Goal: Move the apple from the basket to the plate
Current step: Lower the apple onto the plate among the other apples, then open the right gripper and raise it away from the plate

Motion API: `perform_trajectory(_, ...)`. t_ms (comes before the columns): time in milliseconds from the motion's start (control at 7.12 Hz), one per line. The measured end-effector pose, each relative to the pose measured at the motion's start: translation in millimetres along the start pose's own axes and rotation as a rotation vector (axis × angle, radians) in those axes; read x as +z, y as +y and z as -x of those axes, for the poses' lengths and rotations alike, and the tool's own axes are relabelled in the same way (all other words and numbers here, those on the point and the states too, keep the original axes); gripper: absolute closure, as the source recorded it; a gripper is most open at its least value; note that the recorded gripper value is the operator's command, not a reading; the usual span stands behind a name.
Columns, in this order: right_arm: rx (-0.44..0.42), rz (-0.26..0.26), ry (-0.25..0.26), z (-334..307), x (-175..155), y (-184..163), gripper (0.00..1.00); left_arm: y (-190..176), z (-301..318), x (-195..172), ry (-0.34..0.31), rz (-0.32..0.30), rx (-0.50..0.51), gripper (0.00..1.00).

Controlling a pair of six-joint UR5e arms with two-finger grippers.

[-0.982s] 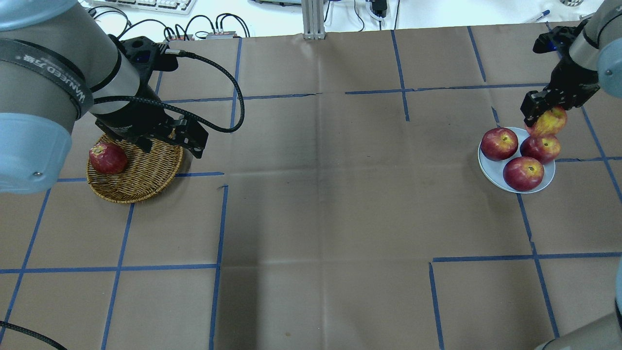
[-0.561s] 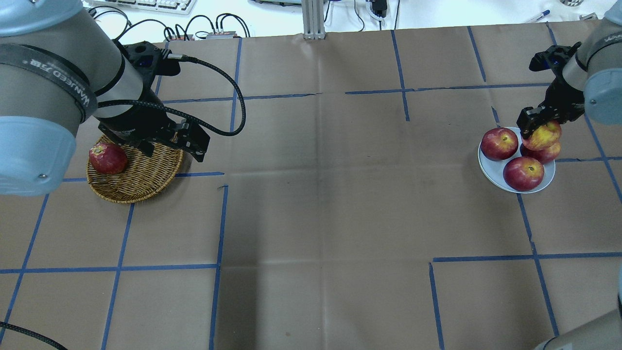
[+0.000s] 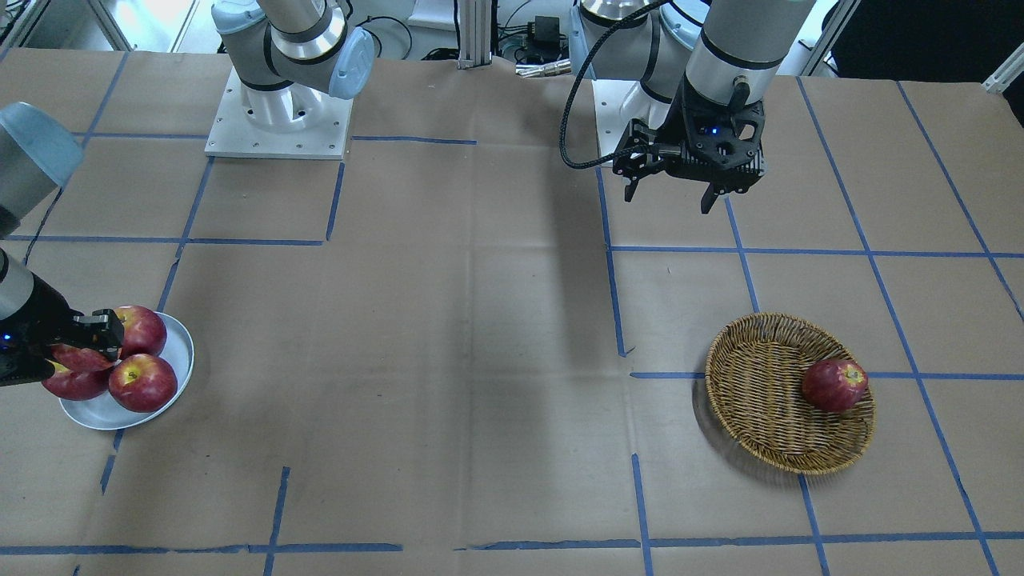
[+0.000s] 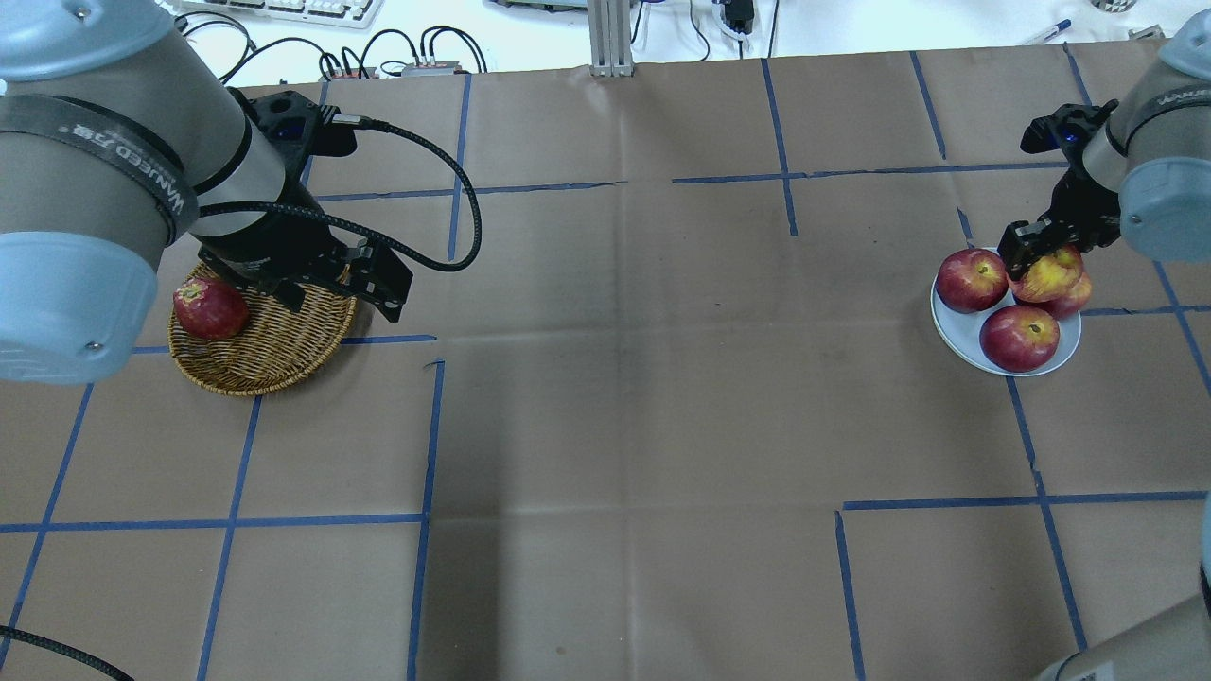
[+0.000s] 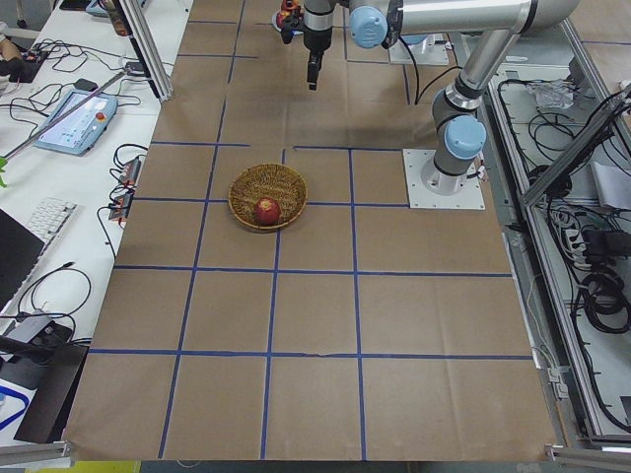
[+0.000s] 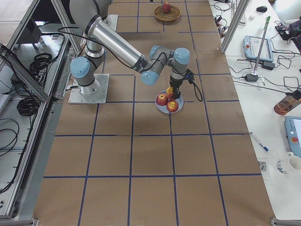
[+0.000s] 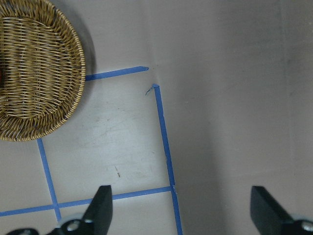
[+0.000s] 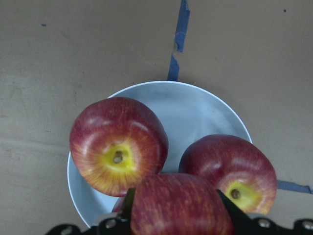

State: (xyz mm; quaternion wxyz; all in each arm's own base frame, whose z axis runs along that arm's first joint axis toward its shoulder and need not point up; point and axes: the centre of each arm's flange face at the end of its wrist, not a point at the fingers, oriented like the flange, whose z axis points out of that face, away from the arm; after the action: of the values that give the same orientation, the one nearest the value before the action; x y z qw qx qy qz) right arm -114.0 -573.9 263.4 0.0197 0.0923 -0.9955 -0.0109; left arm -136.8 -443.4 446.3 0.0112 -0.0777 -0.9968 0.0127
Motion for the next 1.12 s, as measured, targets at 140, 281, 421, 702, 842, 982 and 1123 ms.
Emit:
perform_trajectory(140, 0.003, 0.007, -0.002, -0.4, 4.1, -0.6, 0.0, 0.0, 0.0, 0.4, 0.0, 0.001, 0.0, 0.02)
perform_trajectory(281, 0.007, 0.011, -0.002, -1.3, 6.4, -1.6, 0.0, 0.1, 0.0, 0.8, 0.0, 0.002, 0.0, 0.02)
perform_trajectory(421, 0.011, 0.005, 0.003, -2.1, 2.0, -2.4, 0.0, 0.5, 0.0, 0.6, 0.0, 0.002, 0.002, 0.01)
perform_trajectory(702, 0.014, -0.036, 0.024, -3.2, -33.6, -5.9, 0.0, 1.6, -0.2, -1.0, 0.0, -0.002, 0.004, 0.01)
perform_trajectory(842, 0.014, -0.044, 0.025, 1.9, -66.8, -5.7, 0.0, 1.8, -0.3, -1.0, 0.0, -0.002, 0.004, 0.01)
perform_trajectory(982, 0.015, -0.03, 0.014, 18.3, -101.3, -4.1, 0.0, 1.7, -0.3, -0.5, 0.0, -0.001, 0.004, 0.01)
perform_trajectory(1123, 0.024, -0.01, 0.0, 45.3, -131.7, -1.6, 0.0, 1.2, -0.2, -0.3, 0.0, 0.0, 0.003, 0.01)
